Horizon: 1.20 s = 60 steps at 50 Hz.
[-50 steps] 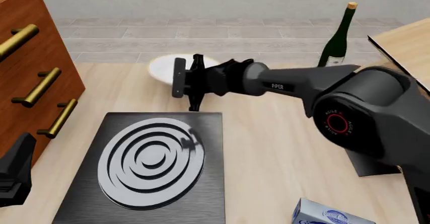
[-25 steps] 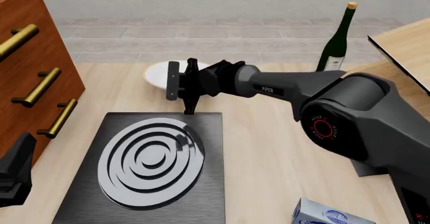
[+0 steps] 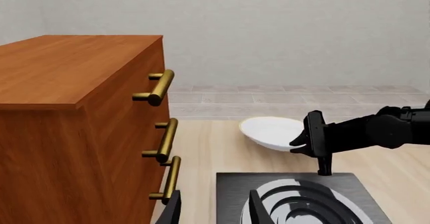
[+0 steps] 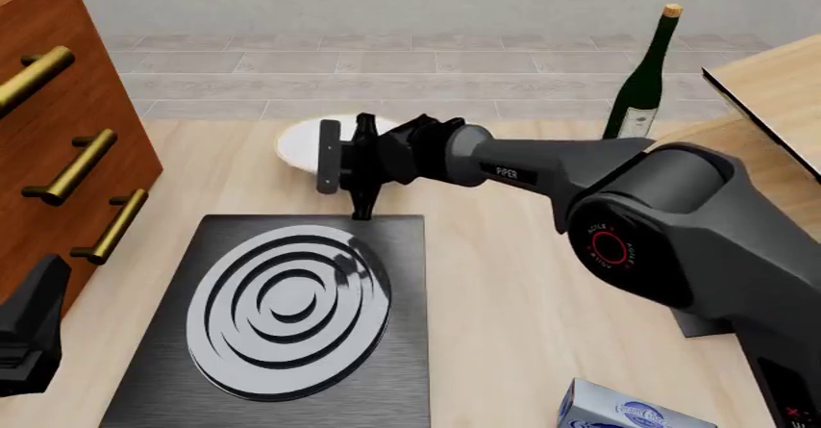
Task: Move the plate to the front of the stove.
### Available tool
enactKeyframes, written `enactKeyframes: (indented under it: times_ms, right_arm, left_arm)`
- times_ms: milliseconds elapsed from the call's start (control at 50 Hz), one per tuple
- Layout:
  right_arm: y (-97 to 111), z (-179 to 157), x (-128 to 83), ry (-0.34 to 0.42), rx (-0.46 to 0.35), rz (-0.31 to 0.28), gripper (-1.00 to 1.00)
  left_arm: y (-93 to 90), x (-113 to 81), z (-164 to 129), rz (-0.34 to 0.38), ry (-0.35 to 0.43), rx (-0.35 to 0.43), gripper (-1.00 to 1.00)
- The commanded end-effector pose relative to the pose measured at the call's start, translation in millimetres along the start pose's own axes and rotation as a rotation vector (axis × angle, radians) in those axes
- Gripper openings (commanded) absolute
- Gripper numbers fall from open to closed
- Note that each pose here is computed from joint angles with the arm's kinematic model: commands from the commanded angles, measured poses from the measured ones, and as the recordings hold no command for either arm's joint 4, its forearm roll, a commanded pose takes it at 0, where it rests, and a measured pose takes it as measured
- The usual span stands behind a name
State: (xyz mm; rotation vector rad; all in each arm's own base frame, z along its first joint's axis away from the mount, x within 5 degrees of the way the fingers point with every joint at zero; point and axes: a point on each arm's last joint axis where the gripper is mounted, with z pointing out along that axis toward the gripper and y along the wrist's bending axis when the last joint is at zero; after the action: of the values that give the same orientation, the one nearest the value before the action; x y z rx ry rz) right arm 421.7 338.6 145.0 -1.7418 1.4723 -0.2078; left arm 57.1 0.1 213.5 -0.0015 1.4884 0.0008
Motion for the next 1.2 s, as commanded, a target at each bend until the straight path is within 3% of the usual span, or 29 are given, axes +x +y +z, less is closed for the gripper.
enactKeyframes:
  times_ms: [20, 520, 1200]
  right_arm:
    - [0.9, 2.0, 3.9, 0.005, -0.009, 0.023, 1.00]
    - [-3.6, -11.6, 4.7, -0.001, 0.011, 0.013, 1.00]
    - [-4.3, -64.7, 10.8, -0.030, 0.082, 0.022, 1.00]
  left_arm:
    - [0.0, 0.2, -0.2, 0.000, 0.000, 0.001, 1.00]
    - [0.0, 0.3, -0.3, 0.000, 0.000, 0.001, 1.00]
    - [-0.1, 0.2, -0.1, 0.000, 0.001, 0.001, 1.00]
